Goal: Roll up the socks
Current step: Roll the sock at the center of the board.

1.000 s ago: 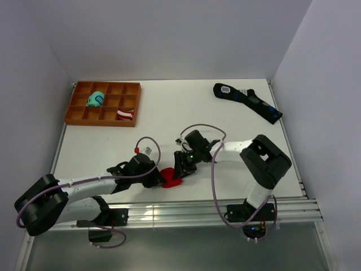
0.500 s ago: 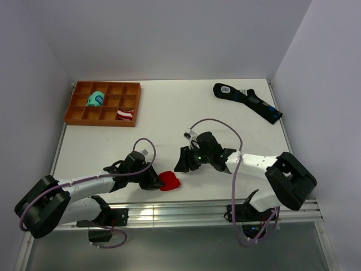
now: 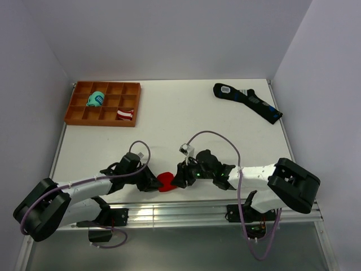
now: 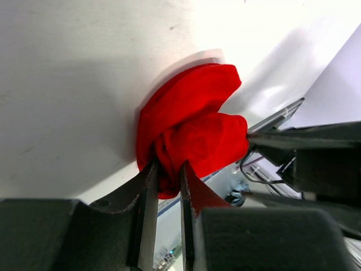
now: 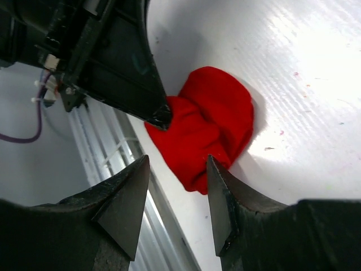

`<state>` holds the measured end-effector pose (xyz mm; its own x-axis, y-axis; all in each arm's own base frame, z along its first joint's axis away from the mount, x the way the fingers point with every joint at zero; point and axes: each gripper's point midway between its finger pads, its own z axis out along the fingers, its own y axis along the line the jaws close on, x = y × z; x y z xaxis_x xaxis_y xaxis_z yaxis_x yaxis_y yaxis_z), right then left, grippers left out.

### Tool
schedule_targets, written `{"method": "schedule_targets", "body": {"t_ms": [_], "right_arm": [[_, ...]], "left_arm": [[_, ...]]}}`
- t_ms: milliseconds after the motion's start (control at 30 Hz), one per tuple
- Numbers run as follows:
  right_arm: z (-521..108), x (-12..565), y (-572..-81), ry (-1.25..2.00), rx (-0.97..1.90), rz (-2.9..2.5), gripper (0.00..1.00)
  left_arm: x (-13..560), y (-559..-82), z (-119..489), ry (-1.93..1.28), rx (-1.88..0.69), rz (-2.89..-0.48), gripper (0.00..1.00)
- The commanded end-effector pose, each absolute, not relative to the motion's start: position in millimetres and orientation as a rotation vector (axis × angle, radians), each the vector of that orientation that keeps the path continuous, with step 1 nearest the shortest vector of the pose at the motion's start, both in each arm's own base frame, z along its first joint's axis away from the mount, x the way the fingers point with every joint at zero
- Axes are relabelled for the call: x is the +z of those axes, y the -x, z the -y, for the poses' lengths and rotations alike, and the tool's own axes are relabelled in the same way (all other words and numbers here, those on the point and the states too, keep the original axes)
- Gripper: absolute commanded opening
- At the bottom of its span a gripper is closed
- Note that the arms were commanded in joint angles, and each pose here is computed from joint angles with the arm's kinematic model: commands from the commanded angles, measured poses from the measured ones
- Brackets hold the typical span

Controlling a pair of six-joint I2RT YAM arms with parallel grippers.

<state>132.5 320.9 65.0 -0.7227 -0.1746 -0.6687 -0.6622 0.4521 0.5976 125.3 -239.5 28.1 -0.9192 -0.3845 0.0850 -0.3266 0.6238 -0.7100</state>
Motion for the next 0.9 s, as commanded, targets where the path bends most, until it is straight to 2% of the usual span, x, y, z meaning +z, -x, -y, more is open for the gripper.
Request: {"method": "schedule_targets", "body": {"t_ms": [0, 867], "right_arm": [[-330.3, 90.5, -147.8, 0.679, 1.209, -2.004, 0.53], [-335.9, 58.4, -138.7, 0.671, 1.046, -2.087, 0.52]], "left_arm": [[19.7, -118.6, 232.0, 0.666, -1.181, -2.790, 0.01], [12.8, -122.0, 223.2, 0.743, -1.202, -2.798, 0.00]]}}
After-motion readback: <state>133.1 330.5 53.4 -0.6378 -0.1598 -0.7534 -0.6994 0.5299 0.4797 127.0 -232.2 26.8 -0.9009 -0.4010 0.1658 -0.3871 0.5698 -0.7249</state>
